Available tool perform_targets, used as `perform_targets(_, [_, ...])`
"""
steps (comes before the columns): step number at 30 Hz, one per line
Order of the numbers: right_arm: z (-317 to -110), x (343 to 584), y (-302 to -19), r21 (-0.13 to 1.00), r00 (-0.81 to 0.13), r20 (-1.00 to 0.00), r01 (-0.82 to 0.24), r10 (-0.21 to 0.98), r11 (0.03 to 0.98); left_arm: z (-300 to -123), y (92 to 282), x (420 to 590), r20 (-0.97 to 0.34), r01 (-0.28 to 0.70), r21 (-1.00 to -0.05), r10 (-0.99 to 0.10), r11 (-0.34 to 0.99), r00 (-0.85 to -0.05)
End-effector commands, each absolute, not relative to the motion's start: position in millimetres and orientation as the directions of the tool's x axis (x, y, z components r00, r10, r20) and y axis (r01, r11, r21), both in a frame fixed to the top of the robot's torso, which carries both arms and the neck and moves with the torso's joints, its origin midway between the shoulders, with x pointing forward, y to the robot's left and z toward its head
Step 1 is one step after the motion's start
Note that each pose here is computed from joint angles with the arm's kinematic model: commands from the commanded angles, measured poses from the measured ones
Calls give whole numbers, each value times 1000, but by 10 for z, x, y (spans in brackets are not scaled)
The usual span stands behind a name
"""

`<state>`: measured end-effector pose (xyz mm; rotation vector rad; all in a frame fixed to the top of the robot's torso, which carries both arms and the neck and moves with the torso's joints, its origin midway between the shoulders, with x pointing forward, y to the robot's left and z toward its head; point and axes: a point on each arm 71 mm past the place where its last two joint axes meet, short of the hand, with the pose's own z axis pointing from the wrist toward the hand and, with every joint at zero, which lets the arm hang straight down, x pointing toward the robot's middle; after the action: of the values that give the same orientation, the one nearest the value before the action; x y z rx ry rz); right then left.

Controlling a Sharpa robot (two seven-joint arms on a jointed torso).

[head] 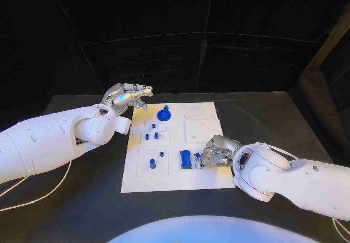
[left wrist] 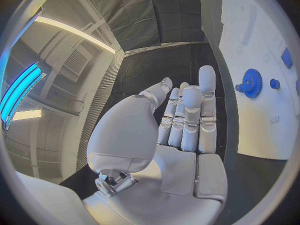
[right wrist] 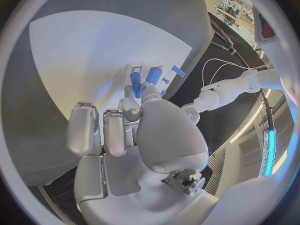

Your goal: Assemble the parts on the task board

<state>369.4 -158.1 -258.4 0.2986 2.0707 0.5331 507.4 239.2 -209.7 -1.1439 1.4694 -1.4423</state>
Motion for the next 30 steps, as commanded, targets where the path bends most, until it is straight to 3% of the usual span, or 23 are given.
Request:
perform_targets(1, [-2612, 3700, -1572, 468, -553, -736, 0, 390, 884, -2084, 2378, 5074, 74, -83, -995, -947, -50, -314])
perform_targets(30, [-2649, 3763, -1530, 427, -545, -763, -21, 348, 904, -2092, 2370, 5069, 80, -97, -994, -941, -51, -327])
